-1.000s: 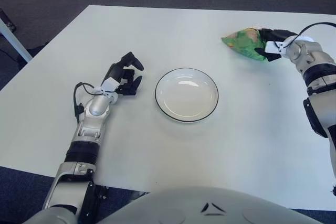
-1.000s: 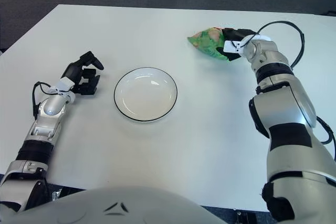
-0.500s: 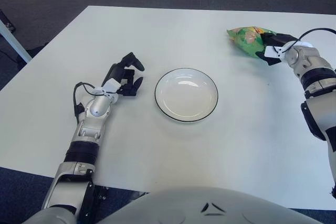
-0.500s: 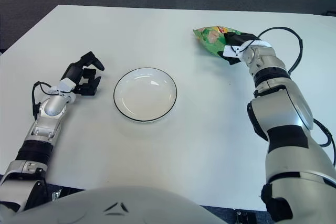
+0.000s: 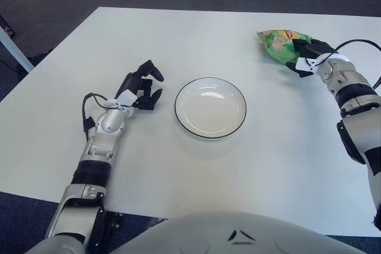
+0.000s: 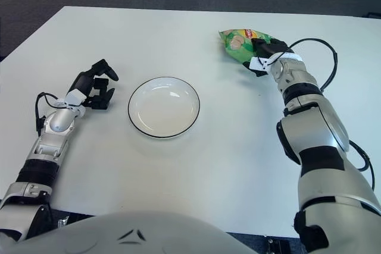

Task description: Put the snack into the plate.

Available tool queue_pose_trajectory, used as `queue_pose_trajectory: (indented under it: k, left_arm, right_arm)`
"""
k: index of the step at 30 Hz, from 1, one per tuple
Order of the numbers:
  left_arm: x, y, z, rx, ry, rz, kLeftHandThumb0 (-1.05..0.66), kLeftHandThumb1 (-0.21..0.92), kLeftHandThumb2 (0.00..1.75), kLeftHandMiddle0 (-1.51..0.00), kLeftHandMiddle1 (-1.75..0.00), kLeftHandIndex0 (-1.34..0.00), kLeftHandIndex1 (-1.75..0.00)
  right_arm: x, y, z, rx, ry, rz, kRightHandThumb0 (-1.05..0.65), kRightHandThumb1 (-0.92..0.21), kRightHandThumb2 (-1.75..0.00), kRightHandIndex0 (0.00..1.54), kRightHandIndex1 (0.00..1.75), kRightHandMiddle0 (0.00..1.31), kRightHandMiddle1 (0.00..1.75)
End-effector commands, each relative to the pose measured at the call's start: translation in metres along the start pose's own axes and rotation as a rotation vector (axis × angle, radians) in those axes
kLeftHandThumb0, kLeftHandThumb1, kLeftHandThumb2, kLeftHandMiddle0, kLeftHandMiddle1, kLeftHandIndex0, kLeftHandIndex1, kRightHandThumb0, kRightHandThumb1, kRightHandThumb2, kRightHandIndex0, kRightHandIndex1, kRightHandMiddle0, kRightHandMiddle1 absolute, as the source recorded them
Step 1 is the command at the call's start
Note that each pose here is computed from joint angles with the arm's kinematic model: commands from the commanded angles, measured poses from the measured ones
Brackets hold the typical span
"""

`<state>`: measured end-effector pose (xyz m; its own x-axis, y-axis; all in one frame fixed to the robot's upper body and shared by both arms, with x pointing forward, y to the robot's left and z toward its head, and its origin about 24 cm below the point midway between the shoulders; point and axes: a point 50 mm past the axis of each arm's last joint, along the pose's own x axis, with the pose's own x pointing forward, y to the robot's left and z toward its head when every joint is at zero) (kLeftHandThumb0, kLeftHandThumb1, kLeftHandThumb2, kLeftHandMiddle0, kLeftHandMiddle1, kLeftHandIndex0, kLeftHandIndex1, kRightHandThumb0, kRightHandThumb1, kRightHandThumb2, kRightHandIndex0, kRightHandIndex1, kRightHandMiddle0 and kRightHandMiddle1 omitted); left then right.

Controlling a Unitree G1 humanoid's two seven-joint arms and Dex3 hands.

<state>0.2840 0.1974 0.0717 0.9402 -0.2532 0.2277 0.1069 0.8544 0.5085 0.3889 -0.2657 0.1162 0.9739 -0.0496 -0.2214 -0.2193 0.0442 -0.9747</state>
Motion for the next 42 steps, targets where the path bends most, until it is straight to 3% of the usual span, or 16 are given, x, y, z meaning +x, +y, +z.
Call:
queue_pose_trajectory:
  k: [1, 2, 7, 9, 10, 11, 15, 18, 27, 28, 32, 37, 42]
  left_arm:
    - [-0.019, -0.016, -0.02, -0.032, 0.097, -0.04, -0.42, 0.5, 1.09, -1.18, -1.75, -0.47, -1.75]
    - [-0.019, -0.016, -0.02, -0.034, 0.096, -0.041, -0.42, 0.5, 1.09, -1.18, -1.75, -0.47, -1.75]
    - [-0.018, -0.018, -0.02, -0.035, 0.091, -0.044, -0.42, 0.51, 1.08, -1.17, -1.75, -0.47, -1.75]
    - [-0.018, -0.018, -0.019, -0.03, 0.089, -0.043, -0.42, 0.51, 1.08, -1.17, -1.75, -0.46, -1.75]
    - [-0.018, -0.018, -0.019, -0.025, 0.088, -0.043, -0.42, 0.51, 1.08, -1.17, -1.75, -0.46, -1.75]
    - [-0.017, -0.019, -0.019, -0.022, 0.088, -0.043, -0.42, 0.51, 1.08, -1.17, -1.75, -0.46, -1.75]
    - [-0.017, -0.02, -0.018, -0.006, 0.084, -0.043, -0.42, 0.52, 1.07, -1.16, -1.75, -0.46, -1.75]
    - [-0.017, -0.021, -0.018, 0.003, 0.083, -0.044, -0.42, 0.53, 1.06, -1.15, -1.75, -0.45, -1.75]
    - [-0.016, -0.022, -0.017, -0.007, 0.081, -0.052, -0.41, 0.55, 1.04, -1.09, -1.75, -0.44, -1.75]
    - [-0.016, -0.022, -0.017, -0.007, 0.081, -0.053, -0.41, 0.55, 1.03, -1.09, -1.75, -0.44, -1.75]
    - [-0.015, -0.022, -0.017, -0.01, 0.083, -0.057, -0.41, 0.55, 1.03, -1.08, -1.75, -0.44, -1.75]
    - [-0.013, -0.022, -0.017, -0.01, 0.085, -0.059, -0.41, 0.54, 1.04, -1.09, -1.75, -0.44, -1.75]
    - [-0.012, -0.023, -0.015, 0.003, 0.069, -0.055, -0.42, 0.52, 1.07, -1.11, -1.75, -0.46, -1.75]
  right_arm:
    - [-0.004, 0.036, 0.001, 0.022, 0.001, 0.092, -0.96, -0.92, -0.85, 0.0, 0.0, 0.0, 0.45]
    - [-0.005, 0.037, 0.001, 0.026, -0.003, 0.071, -0.92, -0.92, -0.83, 0.01, 0.01, 0.0, 0.48]
    - [-0.007, 0.038, 0.002, 0.015, -0.028, -0.036, -0.83, -0.92, -0.67, 0.0, 0.46, 0.0, 0.89]
    - [-0.007, 0.038, 0.003, -0.008, -0.034, -0.085, -0.73, -0.83, -0.71, 0.0, 0.96, 0.0, 1.24]
    - [-0.008, 0.037, 0.003, -0.022, -0.035, -0.118, -0.71, -0.8, -0.74, 0.0, 1.05, 0.0, 1.31]
    - [-0.008, 0.037, 0.002, -0.03, -0.035, -0.137, -0.59, -0.79, -0.74, 0.0, 1.25, 0.1, 1.47]
    - [-0.01, 0.036, -0.001, -0.018, -0.04, -0.188, -0.42, -0.73, -0.78, 0.0, 1.61, 0.27, 1.69]
    - [-0.013, 0.035, -0.004, 0.012, -0.049, -0.215, -0.4, -0.68, -0.84, 0.0, 1.7, 0.32, 1.73]
    - [-0.029, 0.026, -0.018, 0.076, -0.146, -0.292, -0.39, -0.63, -0.91, 0.09, 1.74, 0.37, 1.75]
    - [-0.032, 0.025, -0.02, 0.082, -0.16, -0.299, -0.39, -0.63, -0.91, 0.1, 1.75, 0.37, 1.75]
    - [-0.046, 0.019, -0.025, 0.094, -0.209, -0.316, -0.11, -0.6, -0.97, 0.23, 1.73, 0.35, 1.75]
    - [-0.063, 0.011, -0.026, 0.082, -0.253, -0.324, -0.02, -0.63, -0.94, 0.29, 1.71, 0.29, 1.75]
    - [-0.093, -0.001, -0.023, 0.07, -0.298, -0.336, -0.01, -0.65, -0.91, 0.32, 1.7, 0.23, 1.75]
